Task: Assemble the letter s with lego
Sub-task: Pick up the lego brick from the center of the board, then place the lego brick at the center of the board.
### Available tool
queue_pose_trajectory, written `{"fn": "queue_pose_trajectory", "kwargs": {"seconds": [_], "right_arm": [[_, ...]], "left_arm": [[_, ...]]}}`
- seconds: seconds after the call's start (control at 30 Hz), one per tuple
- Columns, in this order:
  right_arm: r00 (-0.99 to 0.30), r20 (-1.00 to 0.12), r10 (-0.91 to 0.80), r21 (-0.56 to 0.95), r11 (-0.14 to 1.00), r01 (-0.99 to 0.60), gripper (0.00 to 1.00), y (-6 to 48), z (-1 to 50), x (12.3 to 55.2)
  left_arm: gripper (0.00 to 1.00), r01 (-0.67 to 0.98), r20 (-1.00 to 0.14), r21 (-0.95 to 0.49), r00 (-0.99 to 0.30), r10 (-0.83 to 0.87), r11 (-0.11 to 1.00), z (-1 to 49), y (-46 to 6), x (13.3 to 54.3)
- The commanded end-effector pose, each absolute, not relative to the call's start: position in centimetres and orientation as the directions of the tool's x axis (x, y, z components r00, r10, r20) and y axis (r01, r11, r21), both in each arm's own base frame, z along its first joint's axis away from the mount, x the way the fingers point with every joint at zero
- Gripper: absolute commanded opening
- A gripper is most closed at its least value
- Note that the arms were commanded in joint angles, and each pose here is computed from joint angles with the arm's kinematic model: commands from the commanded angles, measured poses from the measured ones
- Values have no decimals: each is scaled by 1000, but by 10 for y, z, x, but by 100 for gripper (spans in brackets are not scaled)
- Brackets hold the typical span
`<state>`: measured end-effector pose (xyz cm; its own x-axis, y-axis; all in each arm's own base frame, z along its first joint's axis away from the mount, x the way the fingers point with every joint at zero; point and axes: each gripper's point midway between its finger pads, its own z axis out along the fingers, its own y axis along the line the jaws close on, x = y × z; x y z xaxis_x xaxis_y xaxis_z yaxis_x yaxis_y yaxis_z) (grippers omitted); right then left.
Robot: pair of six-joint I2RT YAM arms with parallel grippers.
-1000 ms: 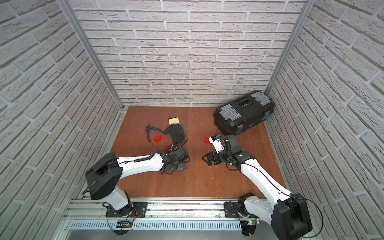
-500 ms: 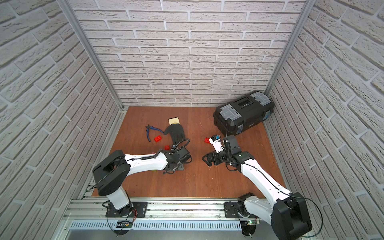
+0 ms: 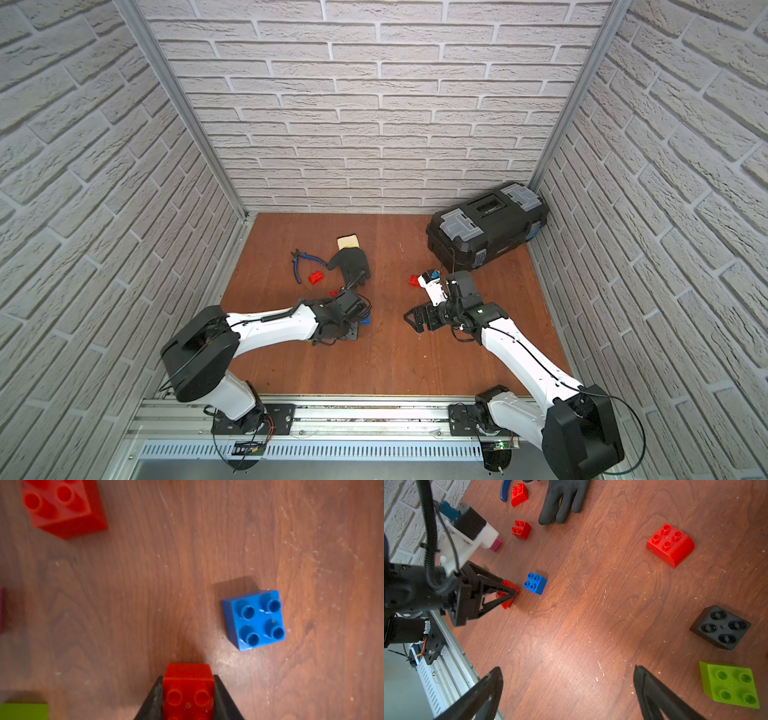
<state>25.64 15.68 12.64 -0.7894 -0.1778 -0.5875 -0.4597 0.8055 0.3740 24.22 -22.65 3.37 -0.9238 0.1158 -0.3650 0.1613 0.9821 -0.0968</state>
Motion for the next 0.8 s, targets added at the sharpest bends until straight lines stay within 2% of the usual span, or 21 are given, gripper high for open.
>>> {"fn": "queue_pose_trajectory", "kwargs": {"seconds": [0.0,0.1,0.2,0.33,0.47,0.6,0.77], "right_arm": [[-767,-618,-175,368,797,-479,99,159,134,257],[-765,-620,-175,369,796,-481,99,160,133,259],[-762,-625,-171,373,791,-484,99,162,135,261],[-755,-632,-174,372,786,-493,99,163,137,263],[-750,-638,-175,369,785,-497,99,164,139,265],[-745,-641,-186,359,785,-505,99,164,138,266],[-742,-644,-188,355,785,-508,99,163,137,265]], "left_arm": [[28,387,-404,-123,-861,310,914,55,-229,251],[28,495,-425,-134,-811,402,858,70,-223,261],[28,620,-413,-83,-734,539,781,72,-216,267],[28,786,-405,-84,-589,699,613,73,-225,263],[29,862,-407,-33,-474,781,506,70,-230,268],[23,917,-360,-5,-374,855,399,57,-230,271],[24,944,-347,3,-307,886,329,45,-233,279]]}}
